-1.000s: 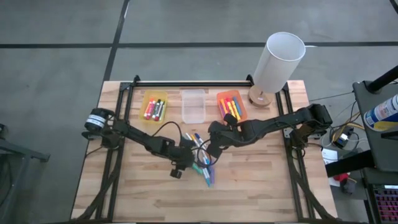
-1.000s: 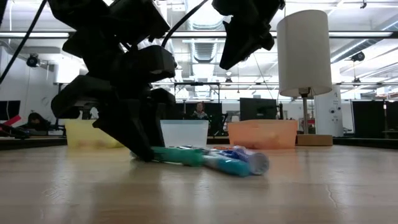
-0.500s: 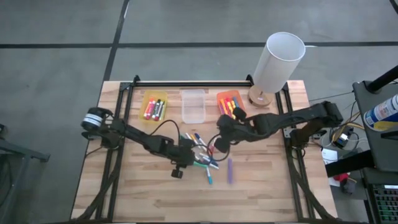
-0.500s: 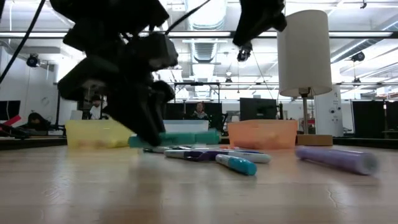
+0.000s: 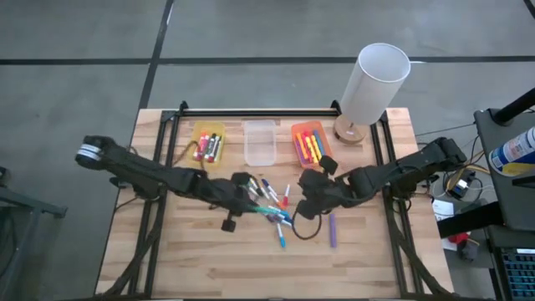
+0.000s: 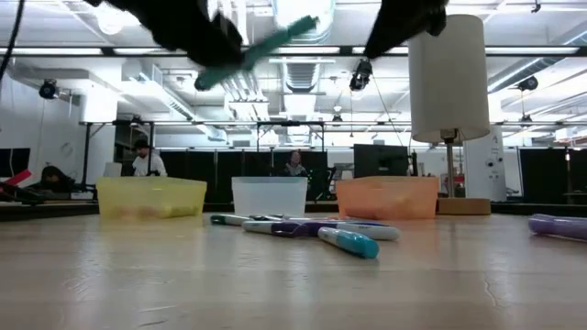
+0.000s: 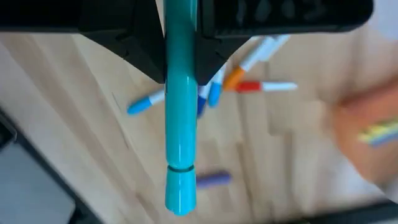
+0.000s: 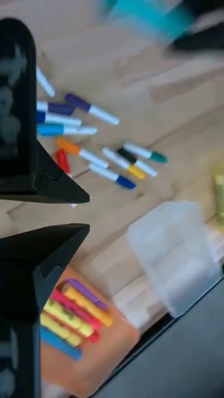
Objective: Pick & Place Markers
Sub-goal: Put the large light blue highlighter pen into the orange bin
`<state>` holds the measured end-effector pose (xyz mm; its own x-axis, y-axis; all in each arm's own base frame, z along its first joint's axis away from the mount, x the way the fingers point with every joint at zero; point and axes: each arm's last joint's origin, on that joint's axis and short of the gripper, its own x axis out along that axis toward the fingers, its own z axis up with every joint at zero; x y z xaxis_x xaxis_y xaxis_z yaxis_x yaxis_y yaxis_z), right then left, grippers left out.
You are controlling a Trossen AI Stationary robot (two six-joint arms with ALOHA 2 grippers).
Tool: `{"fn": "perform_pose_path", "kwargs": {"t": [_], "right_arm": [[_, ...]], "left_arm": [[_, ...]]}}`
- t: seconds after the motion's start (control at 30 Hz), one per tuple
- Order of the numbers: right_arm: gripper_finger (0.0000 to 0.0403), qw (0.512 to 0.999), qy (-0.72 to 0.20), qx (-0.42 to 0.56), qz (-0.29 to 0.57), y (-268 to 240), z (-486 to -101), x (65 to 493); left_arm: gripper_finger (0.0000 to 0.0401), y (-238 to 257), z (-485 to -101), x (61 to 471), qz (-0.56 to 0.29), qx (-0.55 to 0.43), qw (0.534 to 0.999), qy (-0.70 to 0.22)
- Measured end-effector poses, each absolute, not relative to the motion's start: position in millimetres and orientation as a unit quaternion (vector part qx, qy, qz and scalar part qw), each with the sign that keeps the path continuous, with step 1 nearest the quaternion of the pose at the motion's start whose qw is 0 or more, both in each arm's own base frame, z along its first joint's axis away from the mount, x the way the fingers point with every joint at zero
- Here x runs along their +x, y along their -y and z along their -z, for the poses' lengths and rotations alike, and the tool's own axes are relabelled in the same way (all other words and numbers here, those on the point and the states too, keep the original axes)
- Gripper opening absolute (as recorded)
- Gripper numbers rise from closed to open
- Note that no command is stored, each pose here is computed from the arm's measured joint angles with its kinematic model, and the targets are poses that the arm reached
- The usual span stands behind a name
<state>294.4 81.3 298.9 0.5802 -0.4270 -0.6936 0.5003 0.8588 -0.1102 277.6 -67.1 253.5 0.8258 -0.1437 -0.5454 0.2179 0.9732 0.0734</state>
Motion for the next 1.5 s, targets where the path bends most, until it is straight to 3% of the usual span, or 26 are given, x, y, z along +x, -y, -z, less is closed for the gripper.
{"fn": "perform_pose_path", "kwargs": {"t": [0.17, 0.33, 0.47, 0.8, 1.3, 1.5], "right_arm": [[0.0056, 0.876, -0.399, 0.071, 0.262, -82.3, -277.4, 297.7], [0.0068, 0.908, -0.356, 0.102, 0.194, -91.4, -270.9, 316.7], [0.0103, 0.942, -0.298, 0.116, 0.102, -100.6, -274.1, 334.1], [0.0198, 0.983, -0.172, 0.025, 0.057, -106.3, -282.2, 353.3], [0.0203, 0.997, -0.058, -0.001, 0.046, -108.0, -288.6, 359.7], [0.0178, 0.998, -0.053, -0.001, 0.025, -109.2, -289.1, 359.7]], "left_arm": [[0.0056, 60.6, -288.8, 254.3, 0.082, 0.063, 0.971, -0.215], [0.0057, 56.9, -308.7, 237.8, 0.083, 0.060, 0.979, -0.174], [0.0057, 54.6, -317.1, 229.0, 0.083, 0.061, 0.982, -0.158], [0.0057, 55.0, -316.0, 230.6, 0.083, 0.059, 0.983, -0.156], [0.0058, 56.3, -313.8, 235.0, 0.087, 0.053, 0.985, -0.137], [0.0058, 56.4, -313.5, 235.2, 0.087, 0.054, 0.985, -0.138]]}}
